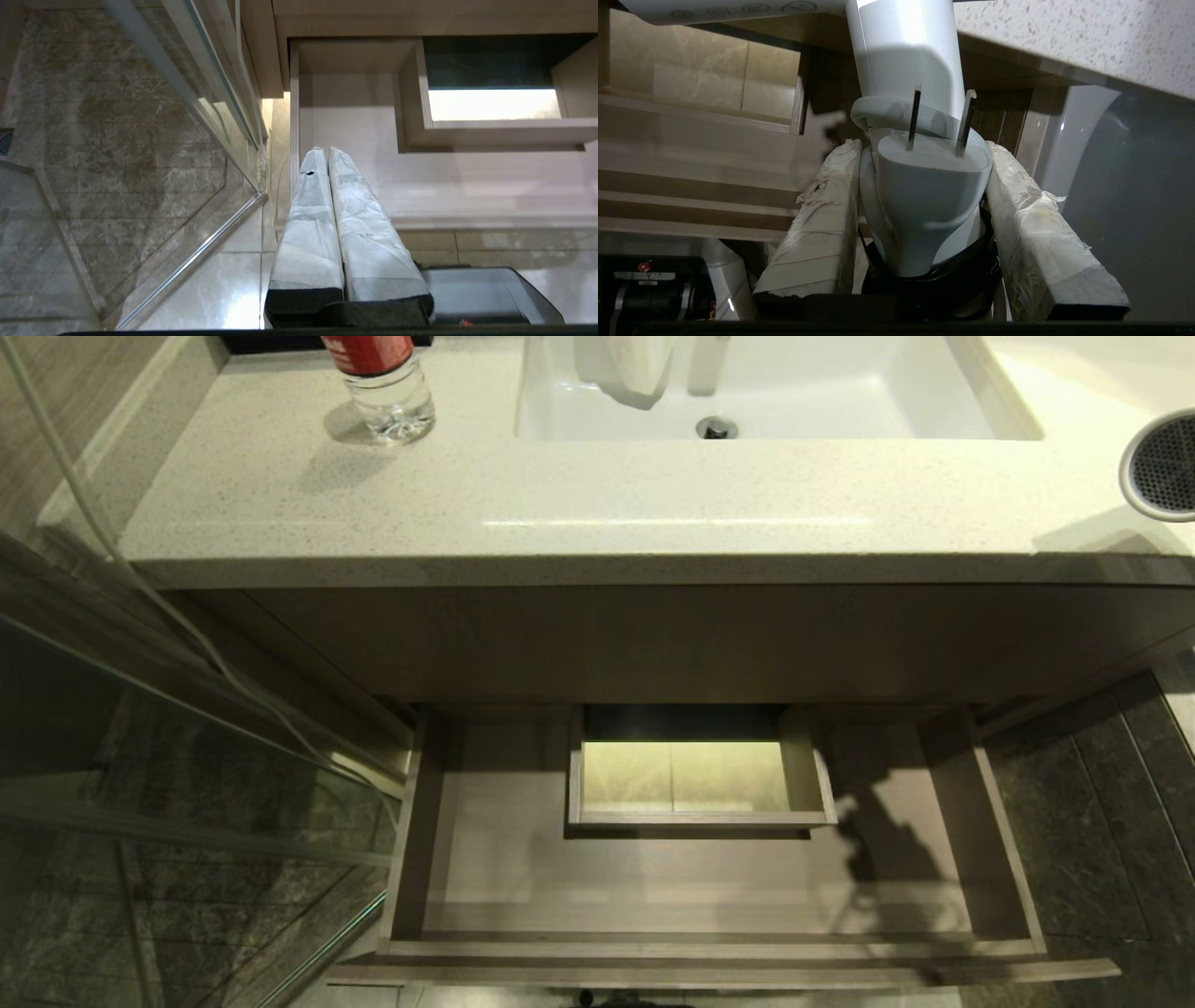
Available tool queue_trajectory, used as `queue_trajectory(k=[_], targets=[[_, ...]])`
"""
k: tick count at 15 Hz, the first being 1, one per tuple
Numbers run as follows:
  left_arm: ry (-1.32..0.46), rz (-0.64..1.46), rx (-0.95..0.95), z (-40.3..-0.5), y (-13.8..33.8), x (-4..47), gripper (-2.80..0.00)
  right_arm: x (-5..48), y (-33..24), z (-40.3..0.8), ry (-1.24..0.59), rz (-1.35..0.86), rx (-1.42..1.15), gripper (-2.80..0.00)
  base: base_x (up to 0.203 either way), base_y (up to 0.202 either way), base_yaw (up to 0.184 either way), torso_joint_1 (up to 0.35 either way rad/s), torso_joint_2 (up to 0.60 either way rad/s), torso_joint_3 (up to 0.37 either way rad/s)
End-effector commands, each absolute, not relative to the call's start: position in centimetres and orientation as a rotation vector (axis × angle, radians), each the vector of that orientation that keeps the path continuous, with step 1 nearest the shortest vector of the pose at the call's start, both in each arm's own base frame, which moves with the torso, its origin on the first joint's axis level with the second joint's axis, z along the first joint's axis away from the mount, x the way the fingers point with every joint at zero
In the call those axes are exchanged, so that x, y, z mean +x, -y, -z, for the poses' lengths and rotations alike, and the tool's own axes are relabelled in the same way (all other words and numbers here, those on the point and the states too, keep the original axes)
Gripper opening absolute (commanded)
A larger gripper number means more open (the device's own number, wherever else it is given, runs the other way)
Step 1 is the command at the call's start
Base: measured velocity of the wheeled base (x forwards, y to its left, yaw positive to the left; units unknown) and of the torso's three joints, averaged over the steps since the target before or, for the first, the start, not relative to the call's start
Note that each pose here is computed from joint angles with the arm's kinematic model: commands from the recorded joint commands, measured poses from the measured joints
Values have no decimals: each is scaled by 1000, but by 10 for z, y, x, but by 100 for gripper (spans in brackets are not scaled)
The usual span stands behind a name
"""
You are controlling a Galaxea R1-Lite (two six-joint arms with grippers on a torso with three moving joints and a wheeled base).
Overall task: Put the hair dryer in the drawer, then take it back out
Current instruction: Pick up the hairdryer
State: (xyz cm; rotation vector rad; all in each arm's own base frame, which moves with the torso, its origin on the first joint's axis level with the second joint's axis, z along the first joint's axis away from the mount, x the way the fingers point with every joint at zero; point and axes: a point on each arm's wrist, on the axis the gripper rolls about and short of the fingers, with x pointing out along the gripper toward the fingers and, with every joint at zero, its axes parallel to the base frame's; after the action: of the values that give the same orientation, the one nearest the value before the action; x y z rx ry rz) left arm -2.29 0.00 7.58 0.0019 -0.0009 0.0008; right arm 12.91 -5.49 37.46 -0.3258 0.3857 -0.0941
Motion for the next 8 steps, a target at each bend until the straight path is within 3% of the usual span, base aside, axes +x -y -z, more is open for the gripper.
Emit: queue_trajectory(k=[1,8], targets=[[2,-2,2,-76,0,-23,-280,128,54,-374,-384,83,-326,-280,0,0,0,-296,32,-275],[2,0,2,-76,0,-23,-280,125,52,-373,-385,83,-313,-280,0,0,0,-282,-13,-300]])
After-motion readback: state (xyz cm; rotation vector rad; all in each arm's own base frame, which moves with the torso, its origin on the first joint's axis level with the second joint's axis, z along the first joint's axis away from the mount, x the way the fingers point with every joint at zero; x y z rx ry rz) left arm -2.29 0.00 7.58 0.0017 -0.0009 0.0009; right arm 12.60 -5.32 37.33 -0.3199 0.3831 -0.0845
